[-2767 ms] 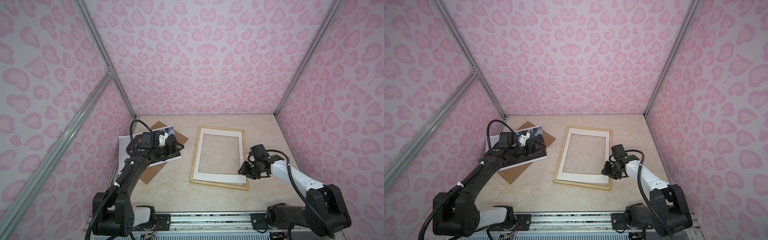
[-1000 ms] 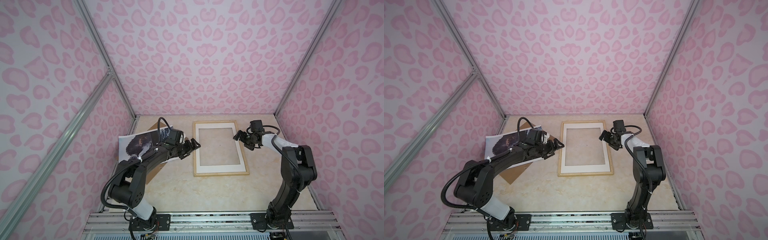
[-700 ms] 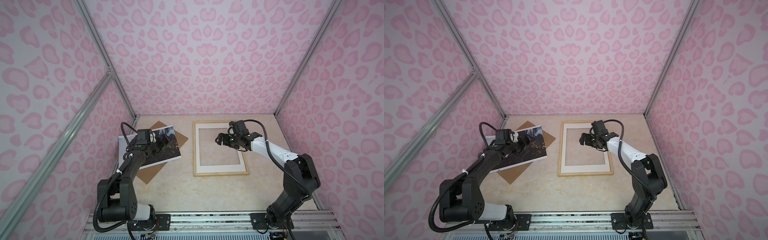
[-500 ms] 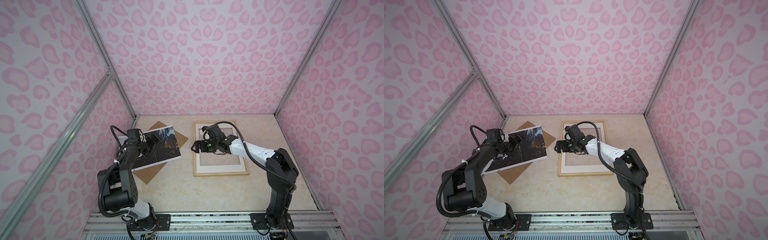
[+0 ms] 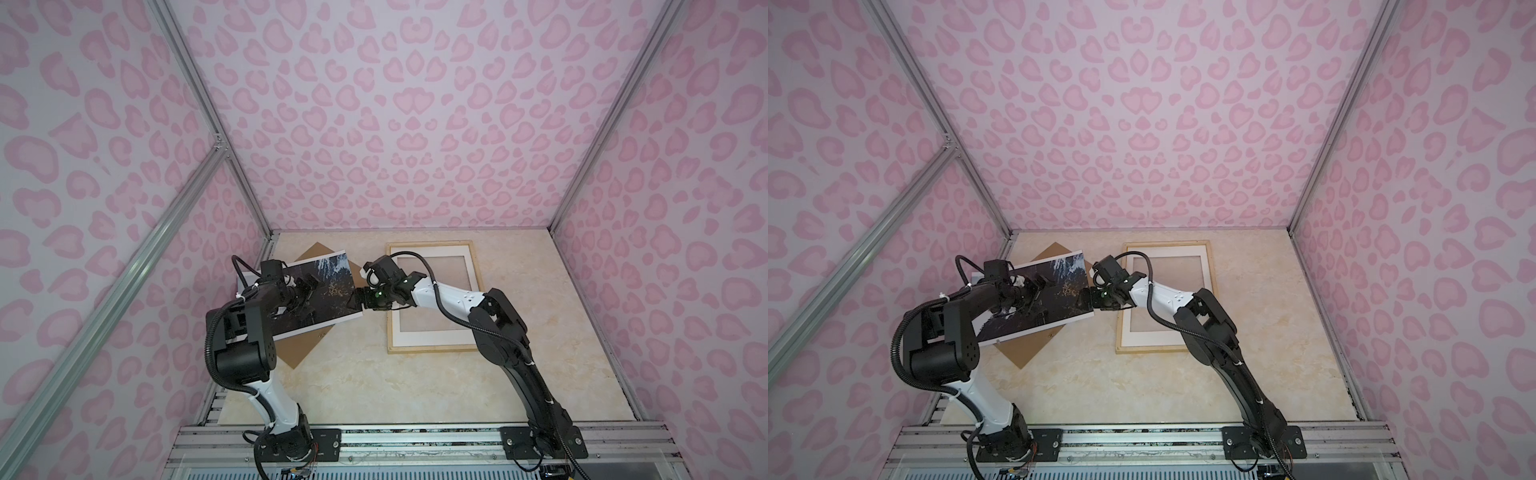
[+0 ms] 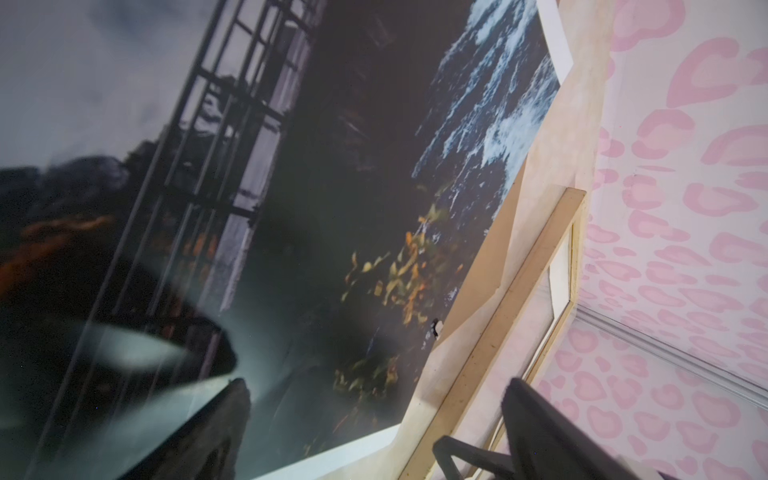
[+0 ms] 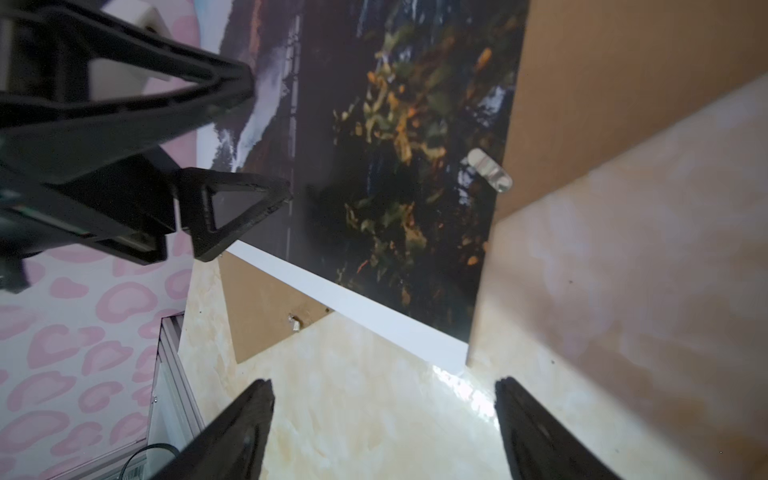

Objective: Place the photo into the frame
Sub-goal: 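Grasp the photo's edge with the right gripper while the left holds the photo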

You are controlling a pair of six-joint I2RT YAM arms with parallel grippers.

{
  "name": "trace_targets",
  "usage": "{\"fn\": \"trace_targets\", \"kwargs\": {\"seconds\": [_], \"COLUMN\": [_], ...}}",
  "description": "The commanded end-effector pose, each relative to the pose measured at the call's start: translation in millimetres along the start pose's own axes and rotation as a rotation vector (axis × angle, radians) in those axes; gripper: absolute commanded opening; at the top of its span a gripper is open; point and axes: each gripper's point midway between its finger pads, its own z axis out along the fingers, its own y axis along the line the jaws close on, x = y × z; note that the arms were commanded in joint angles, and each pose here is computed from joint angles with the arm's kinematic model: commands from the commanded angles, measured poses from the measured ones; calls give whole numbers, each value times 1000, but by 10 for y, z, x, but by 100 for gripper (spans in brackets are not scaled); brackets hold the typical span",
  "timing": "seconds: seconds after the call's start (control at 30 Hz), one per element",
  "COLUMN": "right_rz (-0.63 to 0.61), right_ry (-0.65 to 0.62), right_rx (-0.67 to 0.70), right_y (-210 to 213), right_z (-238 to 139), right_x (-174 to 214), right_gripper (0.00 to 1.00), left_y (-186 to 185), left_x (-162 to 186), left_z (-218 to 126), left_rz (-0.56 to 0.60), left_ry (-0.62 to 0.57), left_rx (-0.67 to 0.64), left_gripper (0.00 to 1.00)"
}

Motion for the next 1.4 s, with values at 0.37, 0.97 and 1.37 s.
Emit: {"fn": "trace_targets", "kwargs": {"seconds": [0.37,0.97,1.37], "right_rz": [206,237,323], "right_ry": [64,80,31], "right_rx": [45,-112,-96], "right_y": [-271,152,-139], "right_z": [365,618,594], "right_x": [172,92,78], "right_gripper": [85,59,20], "left_y": [191,331,335], "left_x": [-29,-161,-139], "left_z": [-69,-200,-205], "left_rz": [-24,-86,-82], "left_ry": [-37,-68,-68], "left_rx": [-51,-48,-43], "left_gripper": [97,97,97]}}
